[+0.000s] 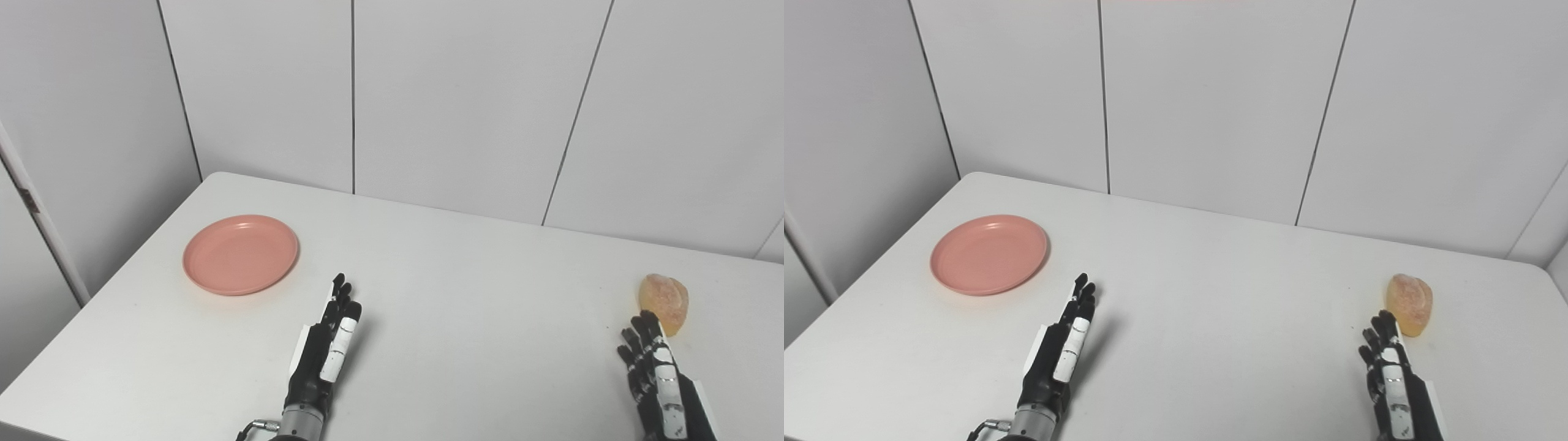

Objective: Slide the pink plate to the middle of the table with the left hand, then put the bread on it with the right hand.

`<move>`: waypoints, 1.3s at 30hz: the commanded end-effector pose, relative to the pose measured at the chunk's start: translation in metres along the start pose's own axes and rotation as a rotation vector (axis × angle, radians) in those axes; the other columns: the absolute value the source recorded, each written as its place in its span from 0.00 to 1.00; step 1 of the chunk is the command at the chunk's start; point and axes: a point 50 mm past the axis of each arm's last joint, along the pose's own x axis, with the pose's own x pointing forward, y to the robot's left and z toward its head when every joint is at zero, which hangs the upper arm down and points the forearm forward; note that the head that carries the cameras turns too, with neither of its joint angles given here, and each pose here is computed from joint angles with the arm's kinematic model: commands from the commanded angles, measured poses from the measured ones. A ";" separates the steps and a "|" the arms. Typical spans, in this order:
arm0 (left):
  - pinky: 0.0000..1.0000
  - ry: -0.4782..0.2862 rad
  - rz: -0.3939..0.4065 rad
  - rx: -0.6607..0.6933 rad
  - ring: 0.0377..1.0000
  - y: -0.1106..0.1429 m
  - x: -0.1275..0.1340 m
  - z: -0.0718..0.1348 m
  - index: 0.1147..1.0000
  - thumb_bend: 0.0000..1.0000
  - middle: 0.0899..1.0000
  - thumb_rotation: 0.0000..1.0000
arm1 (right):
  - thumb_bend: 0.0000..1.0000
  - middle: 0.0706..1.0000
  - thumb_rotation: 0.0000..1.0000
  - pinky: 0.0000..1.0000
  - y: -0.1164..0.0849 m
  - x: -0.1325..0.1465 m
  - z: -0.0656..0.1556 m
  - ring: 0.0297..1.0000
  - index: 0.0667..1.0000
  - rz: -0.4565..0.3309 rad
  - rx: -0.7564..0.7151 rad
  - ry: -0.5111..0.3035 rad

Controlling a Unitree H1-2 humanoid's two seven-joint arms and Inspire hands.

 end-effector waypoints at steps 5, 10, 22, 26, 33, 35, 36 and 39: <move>1.00 0.005 -0.022 -0.028 1.00 -0.012 0.001 -0.010 1.00 0.77 1.00 0.96 | 0.75 1.00 0.89 1.00 -0.004 -0.007 -0.016 0.99 1.00 -0.015 -0.002 0.016; 1.00 0.013 -0.030 -0.062 1.00 -0.011 0.001 -0.012 1.00 0.77 1.00 0.96 | 0.74 1.00 0.88 1.00 -0.002 -0.005 -0.020 0.99 1.00 -0.011 0.007 0.020; 1.00 -0.103 -0.028 -0.224 1.00 0.015 0.033 0.042 1.00 0.90 1.00 0.91 | 0.72 0.99 0.85 1.00 0.003 -0.008 -0.023 0.97 0.98 -0.040 -0.002 0.014; 1.00 -0.186 -0.034 -0.186 1.00 0.032 0.055 0.072 1.00 0.85 1.00 0.93 | 0.70 0.98 0.84 1.00 0.004 -0.007 -0.023 0.96 0.97 -0.066 0.012 0.006; 1.00 -0.334 0.022 -0.065 0.97 0.058 0.086 0.111 0.96 0.85 0.98 0.90 | 0.69 0.97 0.84 1.00 0.005 -0.006 -0.023 0.95 0.96 -0.085 0.012 0.022; 1.00 -0.371 0.043 -0.041 0.95 0.067 0.092 0.123 0.94 0.87 0.96 0.88 | 0.69 0.96 0.83 0.99 0.005 -0.007 -0.023 0.95 0.96 -0.094 0.009 0.030; 0.99 -0.391 0.053 -0.029 0.94 0.071 0.095 0.129 0.92 0.87 0.95 0.87 | 0.69 0.96 0.82 0.99 0.005 -0.007 -0.023 0.94 0.95 -0.097 0.008 0.032; 0.98 -0.429 0.063 -0.015 0.91 0.081 0.100 0.143 0.90 0.85 0.92 0.88 | 0.69 0.96 0.81 0.98 0.005 -0.007 -0.024 0.95 0.95 -0.095 0.003 0.041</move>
